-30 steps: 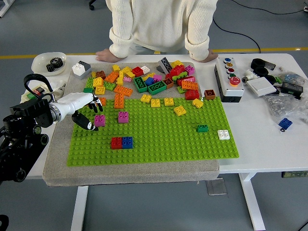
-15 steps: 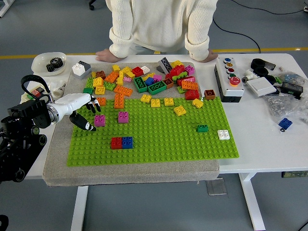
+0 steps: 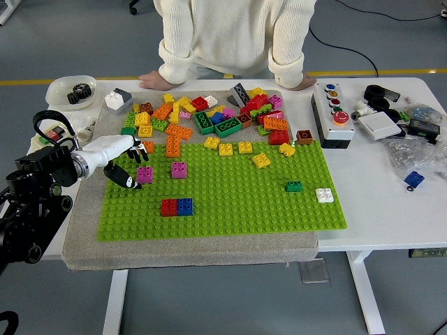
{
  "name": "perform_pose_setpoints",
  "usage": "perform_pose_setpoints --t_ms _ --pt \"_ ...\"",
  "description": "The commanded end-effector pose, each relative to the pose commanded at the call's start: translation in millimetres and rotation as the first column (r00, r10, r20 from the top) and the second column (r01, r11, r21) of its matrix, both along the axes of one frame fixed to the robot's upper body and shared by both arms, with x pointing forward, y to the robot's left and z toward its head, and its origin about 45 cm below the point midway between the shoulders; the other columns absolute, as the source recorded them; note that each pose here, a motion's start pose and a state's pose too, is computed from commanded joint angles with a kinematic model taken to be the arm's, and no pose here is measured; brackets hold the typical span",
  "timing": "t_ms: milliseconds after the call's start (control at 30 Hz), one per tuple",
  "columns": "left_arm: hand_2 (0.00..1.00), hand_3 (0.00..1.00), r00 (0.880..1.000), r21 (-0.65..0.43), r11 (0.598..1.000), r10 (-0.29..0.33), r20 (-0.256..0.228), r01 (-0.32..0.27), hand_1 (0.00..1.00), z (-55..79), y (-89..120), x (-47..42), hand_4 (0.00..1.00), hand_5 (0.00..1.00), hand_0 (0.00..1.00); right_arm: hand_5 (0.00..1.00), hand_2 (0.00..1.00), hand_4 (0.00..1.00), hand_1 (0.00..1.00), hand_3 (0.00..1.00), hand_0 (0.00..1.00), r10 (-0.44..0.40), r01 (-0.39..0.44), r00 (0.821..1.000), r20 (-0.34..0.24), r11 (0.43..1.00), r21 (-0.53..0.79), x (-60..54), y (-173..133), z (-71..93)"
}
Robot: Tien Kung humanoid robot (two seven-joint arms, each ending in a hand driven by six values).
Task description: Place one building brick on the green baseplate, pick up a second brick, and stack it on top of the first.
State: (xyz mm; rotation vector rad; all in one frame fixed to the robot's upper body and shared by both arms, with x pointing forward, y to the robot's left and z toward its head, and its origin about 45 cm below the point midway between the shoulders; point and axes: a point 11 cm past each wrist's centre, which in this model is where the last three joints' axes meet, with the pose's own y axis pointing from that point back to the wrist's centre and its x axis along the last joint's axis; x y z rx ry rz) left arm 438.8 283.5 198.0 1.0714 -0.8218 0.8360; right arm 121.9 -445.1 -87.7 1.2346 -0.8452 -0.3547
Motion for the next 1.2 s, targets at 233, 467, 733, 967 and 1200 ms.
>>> perform_pose_setpoints --t_ms 233,467,733,967,1200 --pt "0.58 0.599 1.0 -0.004 1.0 -0.011 -0.005 0.011 0.647 1.0 -6.0 1.2 0.998 0.119 0.717 0.412 0.716 0.833 0.643 0.601 0.74 -0.003 0.003 1.0 0.002 1.0 -0.001 0.5 -0.6 0.4" --pt "0.547 0.564 1.0 -0.005 1.0 -0.01 -0.014 0.01 0.619 -1.3 -7.2 1.2 0.998 0.115 0.693 0.412 0.716 0.834 0.643 0.601 0.74 -0.003 0.003 1.0 0.003 1.0 -0.001 0.8 -0.8 0.5" --pt "0.53 0.541 1.0 -0.006 1.0 -0.006 -0.016 0.005 0.572 -2.9 -6.7 1.8 0.998 0.124 0.662 0.412 0.716 0.834 0.643 0.602 0.74 -0.003 0.003 1.0 0.001 1.0 0.0 0.3 -0.7 0.4" --pt "0.521 0.537 1.0 -0.008 1.0 0.0 -0.007 0.0 0.556 -2.3 -6.5 3.7 0.986 0.135 0.639 0.413 0.715 0.834 0.644 0.602 0.74 -0.006 0.006 1.0 0.002 1.0 0.001 0.6 -0.6 0.4" --pt "0.518 0.538 1.0 -0.007 1.0 0.004 -0.009 -0.004 0.535 -3.6 -7.6 4.6 0.949 0.148 0.606 0.413 0.715 0.834 0.642 0.602 0.74 -0.006 0.006 1.0 0.003 1.0 0.002 0.7 -0.3 0.3"
